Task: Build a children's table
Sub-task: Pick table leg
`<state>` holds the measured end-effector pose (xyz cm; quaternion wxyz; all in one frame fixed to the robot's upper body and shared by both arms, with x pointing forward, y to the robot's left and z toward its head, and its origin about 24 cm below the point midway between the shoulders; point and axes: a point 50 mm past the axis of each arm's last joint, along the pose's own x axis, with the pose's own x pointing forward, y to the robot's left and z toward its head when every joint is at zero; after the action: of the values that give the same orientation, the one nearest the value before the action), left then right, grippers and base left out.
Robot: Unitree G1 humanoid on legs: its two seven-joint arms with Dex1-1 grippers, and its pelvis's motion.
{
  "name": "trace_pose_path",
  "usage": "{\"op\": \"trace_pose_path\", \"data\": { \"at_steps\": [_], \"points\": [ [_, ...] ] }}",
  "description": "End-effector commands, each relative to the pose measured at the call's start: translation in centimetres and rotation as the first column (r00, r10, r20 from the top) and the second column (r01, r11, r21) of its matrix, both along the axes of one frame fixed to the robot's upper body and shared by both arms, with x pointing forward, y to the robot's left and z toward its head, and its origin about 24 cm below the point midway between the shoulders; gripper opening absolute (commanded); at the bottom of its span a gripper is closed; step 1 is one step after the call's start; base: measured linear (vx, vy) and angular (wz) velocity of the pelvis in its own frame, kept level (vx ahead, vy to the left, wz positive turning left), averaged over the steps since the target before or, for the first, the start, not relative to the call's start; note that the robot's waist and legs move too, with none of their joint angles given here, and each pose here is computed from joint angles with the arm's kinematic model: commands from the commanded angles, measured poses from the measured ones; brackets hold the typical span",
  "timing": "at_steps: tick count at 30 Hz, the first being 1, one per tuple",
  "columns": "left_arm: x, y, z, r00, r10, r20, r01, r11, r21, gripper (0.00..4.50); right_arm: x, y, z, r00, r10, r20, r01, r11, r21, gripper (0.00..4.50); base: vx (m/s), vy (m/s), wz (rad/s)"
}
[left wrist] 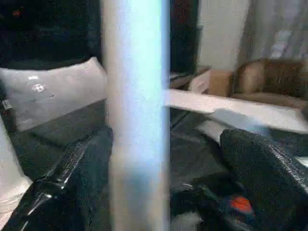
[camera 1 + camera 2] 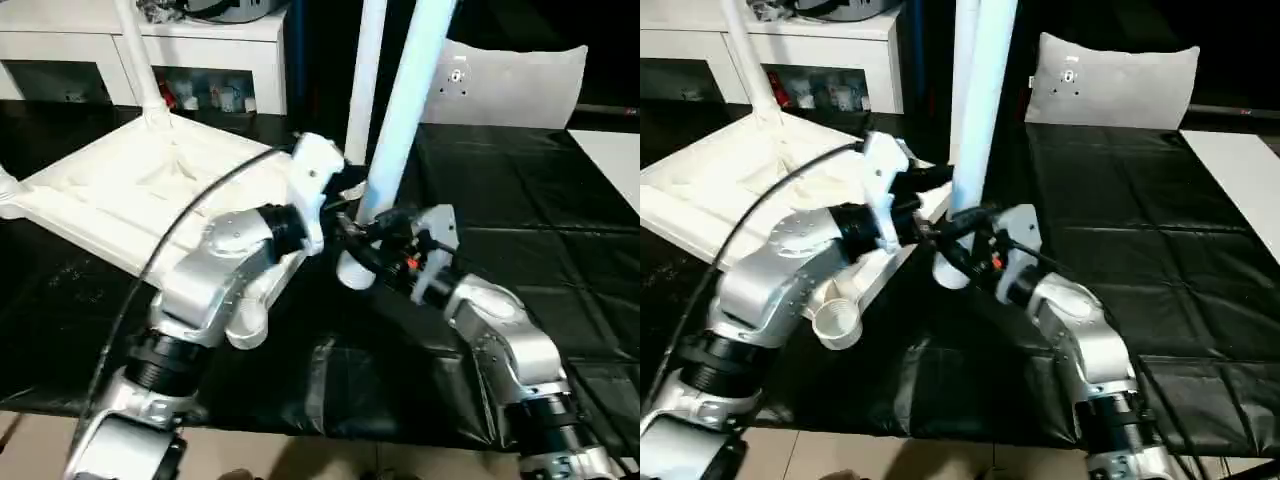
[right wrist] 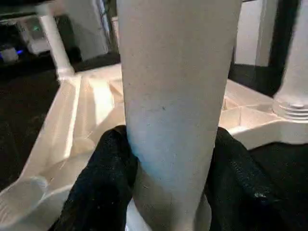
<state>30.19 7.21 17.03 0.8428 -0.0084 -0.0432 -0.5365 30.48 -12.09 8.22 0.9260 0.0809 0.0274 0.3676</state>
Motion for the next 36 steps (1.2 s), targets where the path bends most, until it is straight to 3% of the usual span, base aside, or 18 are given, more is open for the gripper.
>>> {"op": "trace_pose_path", "data": {
  "at_steps": [1,3,7,11,15,17,20,22,27,32,36],
  "points": [
    [-0.8,0.1,0.6,0.997,-0.070,-0.011,0.070,0.997,-0.037,4.23,0.4,-0.5,1.2,0.999,-0.030,0.027,0.029,0.999,0.025,1.86,0.000,0.000,0.00],
    [-2.0,0.8,0.6,0.986,-0.165,-0.036,0.162,0.984,-0.080,4.23,0.4,-0.8,1.0,1.000,-0.018,0.002,0.018,1.000,0.000,1.86,0.000,0.000,0.00],
    [-1.7,1.6,0.6,0.987,-0.151,-0.060,0.142,0.982,-0.128,4.23,0.2,-0.7,1.0,1.000,0.005,-0.021,-0.005,1.000,0.009,1.86,0.000,0.000,0.00],
    [2.2,3.6,-0.2,0.980,0.174,-0.098,-0.182,0.980,-0.076,4.23,-0.2,-0.2,1.3,0.999,0.050,0.009,-0.050,0.999,0.002,1.86,0.000,0.000,0.00],
    [5.2,5.7,-0.8,0.888,0.448,-0.107,-0.448,0.894,0.019,4.23,-0.5,0.5,1.6,0.995,0.094,0.020,-0.094,0.996,0.001,1.86,0.000,0.000,0.00],
    [5.4,5.7,-0.9,0.885,0.454,-0.103,-0.452,0.891,0.039,4.23,-0.6,0.5,1.6,0.995,0.099,0.022,-0.099,0.995,-0.002,1.86,0.000,0.000,0.00],
    [4.9,4.2,-0.9,0.925,0.374,-0.068,-0.368,0.926,0.081,4.23,-0.7,0.7,1.6,0.993,0.118,0.020,-0.118,0.993,-0.011,1.86,0.000,0.000,0.00],
    [3.9,1.8,-0.5,0.972,0.234,-0.037,-0.231,0.971,0.064,4.23,-0.8,0.8,1.5,0.992,0.127,0.012,-0.127,0.992,-0.029,1.86,0.000,0.000,0.00],
    [1.3,-1.0,0.1,1.000,-0.003,-0.014,0.003,1.000,-0.001,4.23,-0.5,0.5,1.3,0.995,0.098,0.028,-0.097,0.994,-0.056,1.86,0.000,0.000,0.00],
    [1.2,-1.1,-0.7,1.000,-0.005,0.002,0.004,0.999,0.047,4.23,-0.6,0.7,1.2,0.994,0.111,0.023,-0.109,0.992,-0.063,1.86,0.000,0.000,0.00],
    [2.4,0.9,-1.1,0.992,0.121,0.018,-0.122,0.989,0.084,4.23,-0.5,0.4,1.2,0.997,0.076,0.009,-0.075,0.996,-0.043,1.86,0.000,0.000,0.00]
  ]
}}
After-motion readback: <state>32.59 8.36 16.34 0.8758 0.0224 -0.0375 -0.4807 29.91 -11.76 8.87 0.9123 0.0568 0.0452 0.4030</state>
